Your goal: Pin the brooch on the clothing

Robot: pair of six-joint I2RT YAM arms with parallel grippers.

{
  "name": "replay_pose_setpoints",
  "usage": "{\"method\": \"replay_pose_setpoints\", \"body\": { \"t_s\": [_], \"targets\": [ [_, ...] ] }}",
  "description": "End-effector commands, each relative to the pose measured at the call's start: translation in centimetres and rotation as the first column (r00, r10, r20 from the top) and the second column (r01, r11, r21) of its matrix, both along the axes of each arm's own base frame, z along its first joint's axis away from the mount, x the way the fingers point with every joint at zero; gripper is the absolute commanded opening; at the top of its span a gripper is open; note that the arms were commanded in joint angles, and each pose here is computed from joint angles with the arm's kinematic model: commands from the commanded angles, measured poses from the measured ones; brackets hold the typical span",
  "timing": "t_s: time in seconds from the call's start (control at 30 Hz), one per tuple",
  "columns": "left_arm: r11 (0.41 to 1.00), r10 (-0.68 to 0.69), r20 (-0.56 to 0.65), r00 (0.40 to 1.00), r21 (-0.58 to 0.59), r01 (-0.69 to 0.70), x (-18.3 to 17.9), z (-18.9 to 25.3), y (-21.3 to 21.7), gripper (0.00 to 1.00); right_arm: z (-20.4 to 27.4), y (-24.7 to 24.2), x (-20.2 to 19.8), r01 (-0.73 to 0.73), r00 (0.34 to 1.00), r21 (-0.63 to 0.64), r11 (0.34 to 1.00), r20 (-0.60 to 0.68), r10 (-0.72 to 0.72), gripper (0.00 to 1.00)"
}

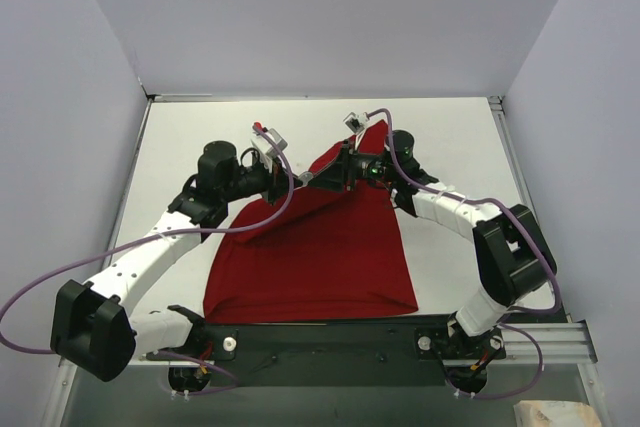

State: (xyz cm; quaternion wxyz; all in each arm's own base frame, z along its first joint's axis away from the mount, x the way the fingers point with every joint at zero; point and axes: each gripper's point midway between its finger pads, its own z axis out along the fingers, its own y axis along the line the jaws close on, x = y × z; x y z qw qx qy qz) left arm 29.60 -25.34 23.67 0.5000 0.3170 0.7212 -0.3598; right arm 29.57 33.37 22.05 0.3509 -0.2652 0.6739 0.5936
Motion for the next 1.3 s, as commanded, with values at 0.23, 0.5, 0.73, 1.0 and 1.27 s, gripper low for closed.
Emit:
{"method": "replay_pose_setpoints", "body": {
  "t_s": [0.23,0.5,0.73,1.0,1.27],
  "targets": [
    [0.997,-0.023,0.086,0.996,-0.066,0.029,0.8,4.0,-0.8,0.0,2.7,1.6,-0.4,-0.074,0.991,0.022,0.997,0.114,0.071,0.21],
    [0.997,-0.032,0.073,0.997,-0.062,0.037,0.8,3.7,-0.9,0.0,2.6,1.9,-0.4,-0.071,0.991,0.006,0.997,0.111,0.07,0.2],
    [0.997,-0.043,0.065,0.997,-0.053,0.047,0.8,3.6,-1.1,0.0,2.3,2.3,-0.2,-0.065,0.993,-0.008,0.998,0.097,0.066,0.2],
    [0.995,-0.08,0.052,0.995,-0.052,0.083,0.3,3.6,-1.6,0.0,2.1,2.6,0.2,-0.052,0.996,-0.026,0.998,0.077,0.054,0.2],
    [0.994,-0.105,0.046,0.993,-0.038,0.107,0.0,3.3,-2.1,0.0,1.8,2.9,0.7,-0.036,0.998,-0.037,0.999,0.055,0.038,0.14]
  ]
}}
